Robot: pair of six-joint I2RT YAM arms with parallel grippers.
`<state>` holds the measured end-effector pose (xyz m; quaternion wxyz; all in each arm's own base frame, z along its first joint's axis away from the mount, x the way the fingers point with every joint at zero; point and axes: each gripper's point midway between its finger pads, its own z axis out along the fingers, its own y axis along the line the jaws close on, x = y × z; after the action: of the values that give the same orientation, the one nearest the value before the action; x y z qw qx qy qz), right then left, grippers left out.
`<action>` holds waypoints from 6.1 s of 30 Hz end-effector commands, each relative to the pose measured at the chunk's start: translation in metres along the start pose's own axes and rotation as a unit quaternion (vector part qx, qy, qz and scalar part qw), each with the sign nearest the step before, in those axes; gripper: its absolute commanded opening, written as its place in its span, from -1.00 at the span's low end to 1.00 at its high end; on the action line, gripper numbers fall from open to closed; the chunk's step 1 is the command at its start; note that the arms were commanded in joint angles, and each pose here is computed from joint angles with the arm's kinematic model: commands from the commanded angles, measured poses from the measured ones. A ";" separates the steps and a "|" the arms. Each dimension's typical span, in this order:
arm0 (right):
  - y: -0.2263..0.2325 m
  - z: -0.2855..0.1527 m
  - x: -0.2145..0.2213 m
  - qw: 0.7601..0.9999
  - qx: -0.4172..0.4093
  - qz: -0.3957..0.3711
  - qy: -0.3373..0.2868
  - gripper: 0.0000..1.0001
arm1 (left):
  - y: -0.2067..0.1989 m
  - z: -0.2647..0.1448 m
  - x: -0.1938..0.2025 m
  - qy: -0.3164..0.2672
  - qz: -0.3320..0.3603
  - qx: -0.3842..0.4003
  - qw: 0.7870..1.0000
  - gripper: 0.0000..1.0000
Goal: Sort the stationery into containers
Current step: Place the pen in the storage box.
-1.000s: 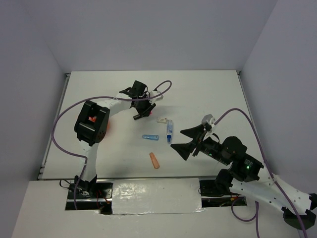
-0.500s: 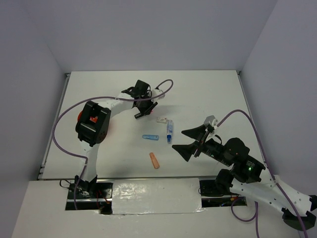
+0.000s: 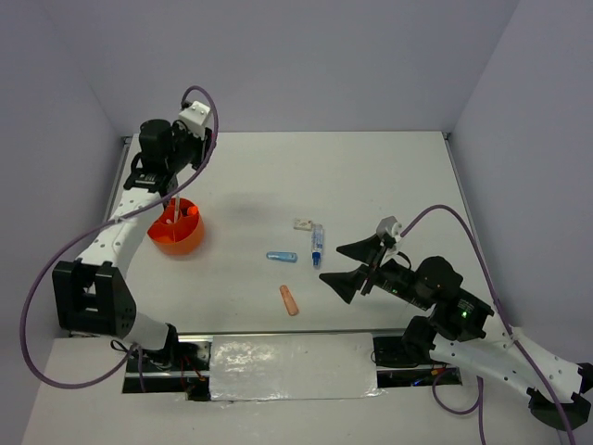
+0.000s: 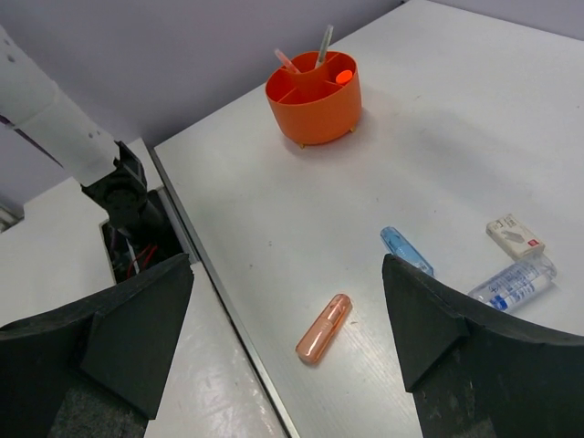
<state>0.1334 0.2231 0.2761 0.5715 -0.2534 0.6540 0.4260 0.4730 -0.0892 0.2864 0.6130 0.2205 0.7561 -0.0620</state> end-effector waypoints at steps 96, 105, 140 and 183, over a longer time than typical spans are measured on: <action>0.006 0.000 -0.011 0.999 -0.018 -0.024 -0.010 0.83 | 0.058 -0.040 0.146 0.043 -0.094 -0.222 0.970 -0.41; 0.006 -0.001 -0.010 1.000 -0.017 -0.023 -0.011 0.83 | 0.058 -0.041 0.146 0.043 -0.093 -0.226 0.969 -0.23; 0.005 -0.001 -0.010 1.000 -0.015 -0.023 -0.011 0.83 | 0.054 -0.040 0.136 0.030 -0.091 -0.216 0.972 0.22; 0.005 0.005 -0.002 1.000 -0.018 -0.023 0.004 0.83 | 0.054 -0.018 0.138 0.045 -0.084 -0.193 0.977 -0.25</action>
<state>0.1322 0.2281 0.2673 0.5604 -0.2750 0.6586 0.4201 0.4445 0.0059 0.1356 0.5622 0.0312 0.8249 0.0501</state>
